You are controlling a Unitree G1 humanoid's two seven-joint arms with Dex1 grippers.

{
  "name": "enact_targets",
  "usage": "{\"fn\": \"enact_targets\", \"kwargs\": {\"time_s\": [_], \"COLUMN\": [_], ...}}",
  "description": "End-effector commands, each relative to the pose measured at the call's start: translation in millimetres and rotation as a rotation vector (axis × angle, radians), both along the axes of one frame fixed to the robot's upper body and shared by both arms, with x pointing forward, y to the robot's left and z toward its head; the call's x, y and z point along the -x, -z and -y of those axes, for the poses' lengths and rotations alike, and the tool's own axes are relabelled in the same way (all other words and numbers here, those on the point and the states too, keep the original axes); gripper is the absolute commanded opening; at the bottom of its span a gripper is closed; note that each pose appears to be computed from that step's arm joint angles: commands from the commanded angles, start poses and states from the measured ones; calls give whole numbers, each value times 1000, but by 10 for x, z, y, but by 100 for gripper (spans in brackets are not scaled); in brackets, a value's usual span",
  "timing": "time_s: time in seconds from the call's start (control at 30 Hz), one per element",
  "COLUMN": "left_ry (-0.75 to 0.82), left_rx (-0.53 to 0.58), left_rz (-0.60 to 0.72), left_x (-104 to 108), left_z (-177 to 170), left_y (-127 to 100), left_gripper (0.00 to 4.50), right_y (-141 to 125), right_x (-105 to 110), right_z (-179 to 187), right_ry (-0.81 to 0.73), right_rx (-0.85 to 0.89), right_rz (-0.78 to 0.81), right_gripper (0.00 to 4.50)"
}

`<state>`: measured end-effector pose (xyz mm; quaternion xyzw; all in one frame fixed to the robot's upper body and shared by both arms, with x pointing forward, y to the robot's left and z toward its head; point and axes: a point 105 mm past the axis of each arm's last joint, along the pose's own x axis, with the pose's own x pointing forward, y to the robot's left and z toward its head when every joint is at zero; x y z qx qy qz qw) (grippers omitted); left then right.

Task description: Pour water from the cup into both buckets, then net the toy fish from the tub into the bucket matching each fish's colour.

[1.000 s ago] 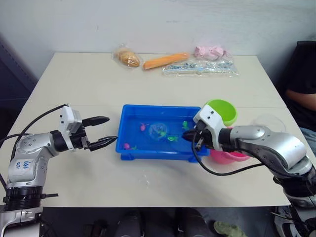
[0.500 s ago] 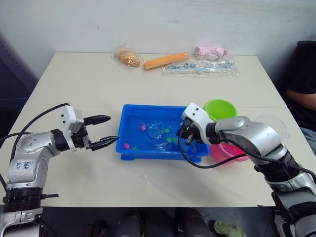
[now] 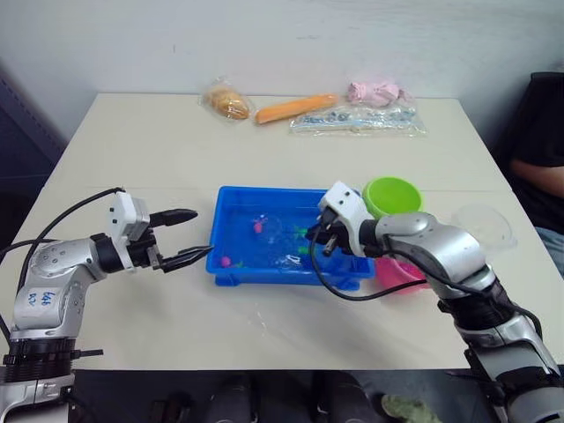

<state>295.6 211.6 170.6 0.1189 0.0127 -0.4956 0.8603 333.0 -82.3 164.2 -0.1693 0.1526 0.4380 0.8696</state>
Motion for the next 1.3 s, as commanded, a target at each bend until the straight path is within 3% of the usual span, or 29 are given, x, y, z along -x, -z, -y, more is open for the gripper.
{"fn": "enact_targets", "kwargs": {"time_s": [0.03,0.33,0.53,0.77,1.1,1.3], "left_ry": [62,202,347,411,497,545], "left_rx": [-19,-26,3,44,88,106], "left_rz": [25,19,17,23,30,17], "left_x": [86,129,152,99,31,34], "left_z": [62,294,595,762,1052,1166], "left_y": [-104,-186,-200,-209,-191,-162], "left_gripper": [445,445,445,445,445,445], "right_y": [-233,-341,-334,-374,-429,-296], "right_x": [70,536,761,1031,1577,1810], "right_z": [119,453,811,1117,1556,1786], "right_ry": [2,-52,93,245,446,536], "right_rx": [-44,-106,-144,-240,-221,-95], "right_rz": [98,104,141,201,291,317], "right_gripper": [0,0,0,0,0,0]}}
